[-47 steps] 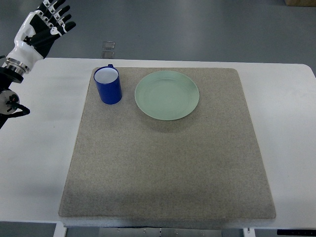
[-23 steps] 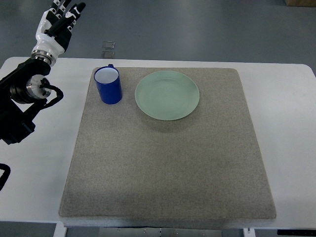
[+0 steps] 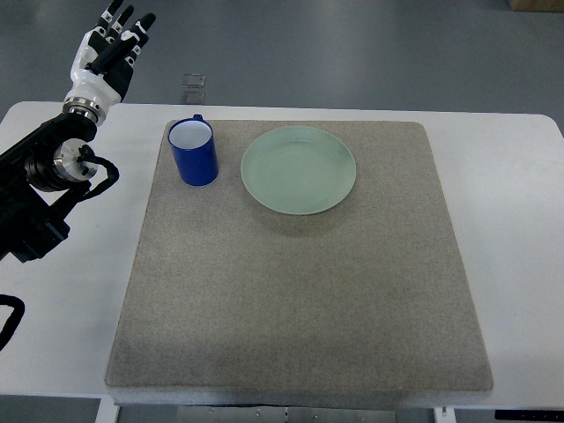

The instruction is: Place cup left of plate with left hand

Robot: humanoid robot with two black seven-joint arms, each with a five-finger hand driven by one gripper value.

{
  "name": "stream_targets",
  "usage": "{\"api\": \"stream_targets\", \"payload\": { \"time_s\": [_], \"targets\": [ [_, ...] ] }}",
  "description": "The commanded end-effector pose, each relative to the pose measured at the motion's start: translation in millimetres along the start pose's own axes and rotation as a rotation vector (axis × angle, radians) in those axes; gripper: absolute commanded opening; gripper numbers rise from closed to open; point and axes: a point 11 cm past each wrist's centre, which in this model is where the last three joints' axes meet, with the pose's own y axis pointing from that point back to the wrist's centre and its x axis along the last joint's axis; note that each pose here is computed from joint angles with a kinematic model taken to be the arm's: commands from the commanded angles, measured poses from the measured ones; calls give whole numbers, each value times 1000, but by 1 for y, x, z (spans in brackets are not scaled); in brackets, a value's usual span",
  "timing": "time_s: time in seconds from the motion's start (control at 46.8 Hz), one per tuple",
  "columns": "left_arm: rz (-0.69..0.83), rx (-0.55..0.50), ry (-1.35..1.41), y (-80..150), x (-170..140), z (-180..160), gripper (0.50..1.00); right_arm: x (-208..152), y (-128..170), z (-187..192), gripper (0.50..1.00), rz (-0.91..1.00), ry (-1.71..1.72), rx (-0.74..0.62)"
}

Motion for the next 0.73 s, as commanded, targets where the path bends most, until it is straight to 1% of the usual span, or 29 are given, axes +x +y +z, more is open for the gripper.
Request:
{"api": "stream_targets", "payload": {
  "time_s": [0.0,0.235,0.641,0.706],
  "targets": [
    [1,2,-5,1,1,0,999,0,0,0,932,0,0,0],
    [-28,4,-3,1,-1,0,996,0,0,0,932,0,0,0],
    [-29,7,-4,1,-1,-1,996,0,0,0,932,0,-2,1],
    [-29,6,-5,1,-1,-1,996,-6,-1,-1,932,-18,3,4]
  ]
}}
